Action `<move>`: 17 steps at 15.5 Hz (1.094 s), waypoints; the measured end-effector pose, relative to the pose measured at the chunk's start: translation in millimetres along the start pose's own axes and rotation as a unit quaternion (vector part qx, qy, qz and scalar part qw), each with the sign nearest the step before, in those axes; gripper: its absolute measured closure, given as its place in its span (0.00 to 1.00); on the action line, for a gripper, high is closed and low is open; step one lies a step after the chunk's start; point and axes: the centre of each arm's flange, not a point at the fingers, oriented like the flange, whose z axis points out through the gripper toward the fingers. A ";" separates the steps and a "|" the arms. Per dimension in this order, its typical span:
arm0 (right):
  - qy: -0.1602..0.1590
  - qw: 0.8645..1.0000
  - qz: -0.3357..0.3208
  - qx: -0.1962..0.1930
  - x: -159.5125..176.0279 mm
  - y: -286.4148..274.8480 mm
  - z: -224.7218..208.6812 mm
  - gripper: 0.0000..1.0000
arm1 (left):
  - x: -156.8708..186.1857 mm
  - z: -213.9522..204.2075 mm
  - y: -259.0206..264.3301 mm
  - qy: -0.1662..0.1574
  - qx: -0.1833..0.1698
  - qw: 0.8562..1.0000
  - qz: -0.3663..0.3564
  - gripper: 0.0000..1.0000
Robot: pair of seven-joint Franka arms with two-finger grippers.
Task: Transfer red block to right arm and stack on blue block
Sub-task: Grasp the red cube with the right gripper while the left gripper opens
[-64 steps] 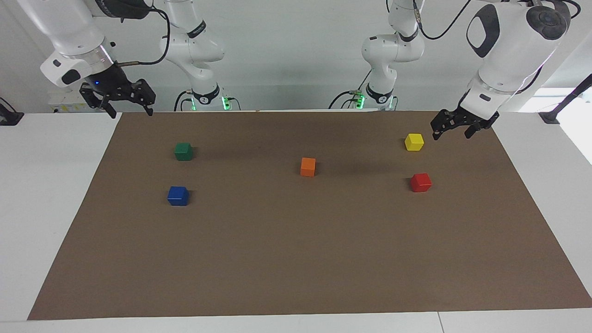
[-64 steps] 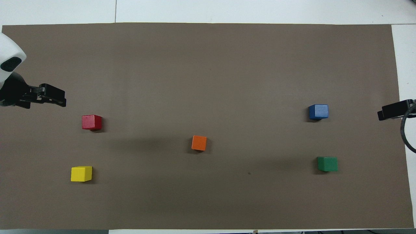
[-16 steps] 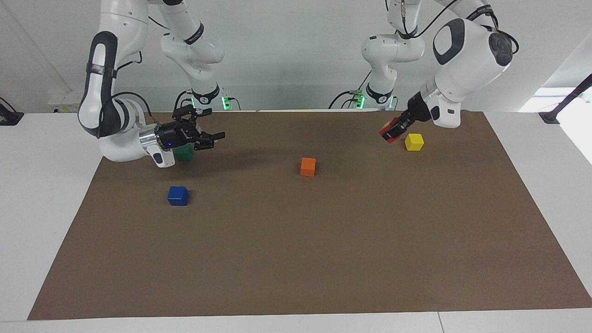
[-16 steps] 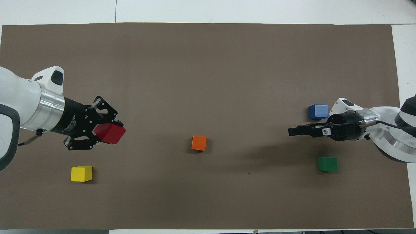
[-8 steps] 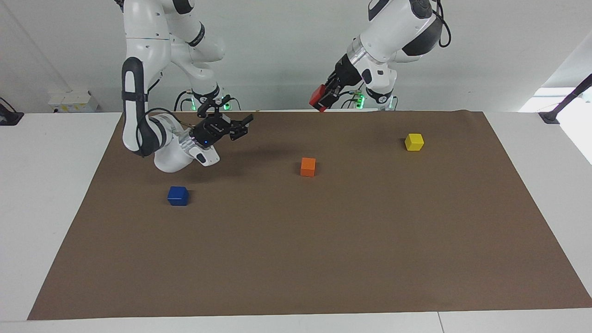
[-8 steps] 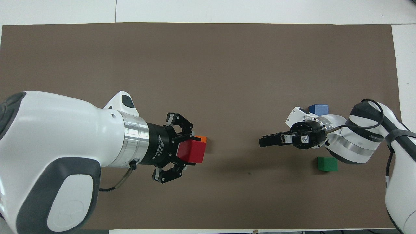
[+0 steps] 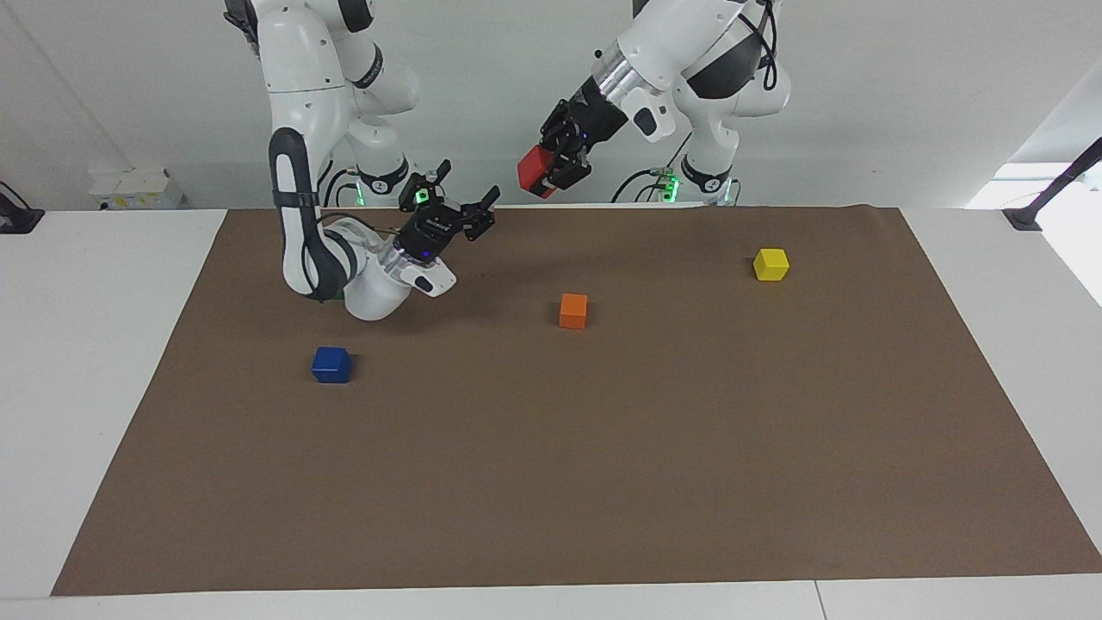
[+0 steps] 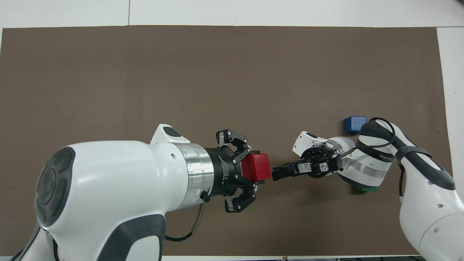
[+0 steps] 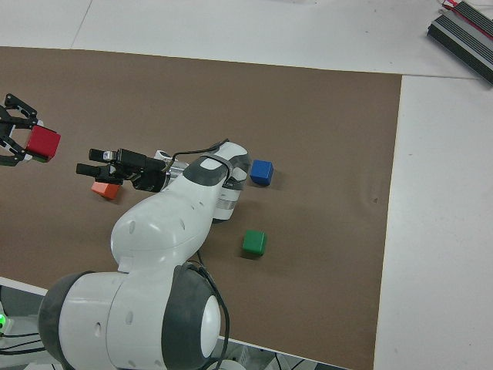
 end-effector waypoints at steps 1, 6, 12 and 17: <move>0.004 1.000 0.000 0.005 1.0 4.7 1.9 0.00 | -5.1 4.1 -6.6 -0.001 0.002 1.000 -0.004 0.46; 0.013 1.000 -0.001 0.026 4.2 28.8 21.9 0.00 | -7.8 33.2 -24.9 -0.008 -0.011 1.000 -0.019 0.46; 0.013 1.000 0.000 0.023 3.9 32.8 24.6 0.29 | -6.9 39.4 -28.9 -0.008 -0.012 1.000 -0.018 0.46; 0.014 1.000 -0.003 0.021 3.5 36.5 26.0 0.45 | -4.0 38.2 -29.5 -0.005 -0.014 1.000 -0.015 0.46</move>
